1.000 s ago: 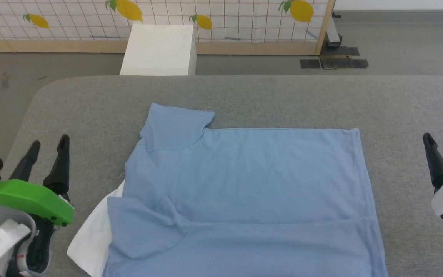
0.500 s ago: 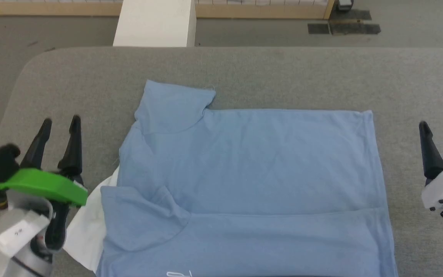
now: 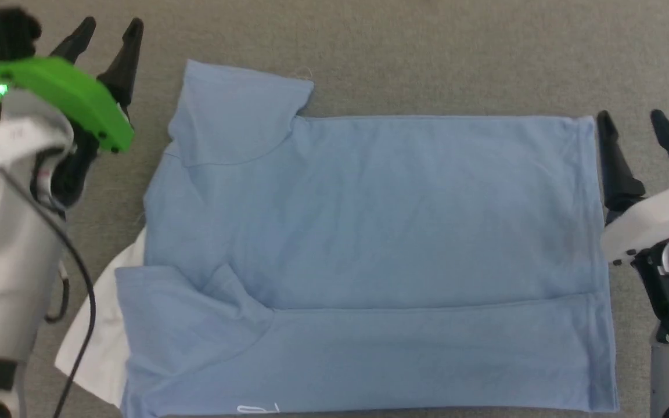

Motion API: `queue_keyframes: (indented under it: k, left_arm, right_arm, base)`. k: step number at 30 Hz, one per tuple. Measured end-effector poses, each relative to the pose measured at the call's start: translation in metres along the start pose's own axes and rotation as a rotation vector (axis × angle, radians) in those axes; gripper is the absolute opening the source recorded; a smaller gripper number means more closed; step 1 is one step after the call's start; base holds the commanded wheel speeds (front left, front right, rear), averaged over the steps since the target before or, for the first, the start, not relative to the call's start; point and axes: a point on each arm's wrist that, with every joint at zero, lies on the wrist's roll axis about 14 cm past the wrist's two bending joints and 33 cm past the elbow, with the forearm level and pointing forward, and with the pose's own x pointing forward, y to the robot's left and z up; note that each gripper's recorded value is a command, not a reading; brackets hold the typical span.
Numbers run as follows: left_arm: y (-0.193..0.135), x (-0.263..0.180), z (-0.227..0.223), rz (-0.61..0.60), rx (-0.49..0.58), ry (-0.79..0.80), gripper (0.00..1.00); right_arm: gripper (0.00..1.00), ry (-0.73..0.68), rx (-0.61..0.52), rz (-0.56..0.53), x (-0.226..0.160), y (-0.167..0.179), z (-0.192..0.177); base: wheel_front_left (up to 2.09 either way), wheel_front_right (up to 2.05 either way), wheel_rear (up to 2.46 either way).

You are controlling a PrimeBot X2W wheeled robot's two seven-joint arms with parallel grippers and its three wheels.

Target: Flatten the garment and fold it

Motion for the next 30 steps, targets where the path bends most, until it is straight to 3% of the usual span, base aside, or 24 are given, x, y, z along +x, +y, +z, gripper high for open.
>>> queue_keyframes:
  k: [5,11,15,21,22,23,30]
  left_arm:
    - [-0.003,0.035,-0.042,-0.017,-0.024,0.316,1.0]
    - [-0.013,0.051,-0.086,-0.035,0.053,0.66,1.0]
    - [0.002,0.042,-0.124,0.024,0.129,0.877,1.0]
    - [0.004,0.044,-0.139,0.032,0.132,0.982,1.0]
    - [0.002,0.045,-0.14,0.025,0.125,0.989,0.91]
    - [0.002,0.045,-0.139,0.021,0.116,0.989,0.0]
    - [-0.009,0.041,-0.134,-0.026,0.035,0.934,0.0]
  right_arm:
    - [1.0,0.045,-0.004,-0.03,0.003,-0.009,-0.019]
    - [1.0,0.084,-0.009,-0.098,-0.006,-0.032,-0.035]
    - [1.0,0.105,-0.017,-0.141,-0.014,-0.046,-0.043]
    - [1.0,0.119,-0.009,-0.175,-0.019,-0.059,-0.05]
    - [1.0,0.12,-0.008,-0.179,-0.02,-0.06,-0.051]
    - [1.0,0.12,-0.005,-0.18,-0.02,-0.06,-0.051]
    - [1.0,0.123,-0.016,-0.164,-0.016,-0.054,-0.047]
  base:
    - [0.0,0.0,0.0]
    - [0.0,0.0,0.0]
    - [0.0,0.0,0.0]
    - [0.0,0.0,0.0]
    - [0.0,0.0,0.0]
    - [0.0,0.0,0.0]
    - [0.0,0.0,0.0]
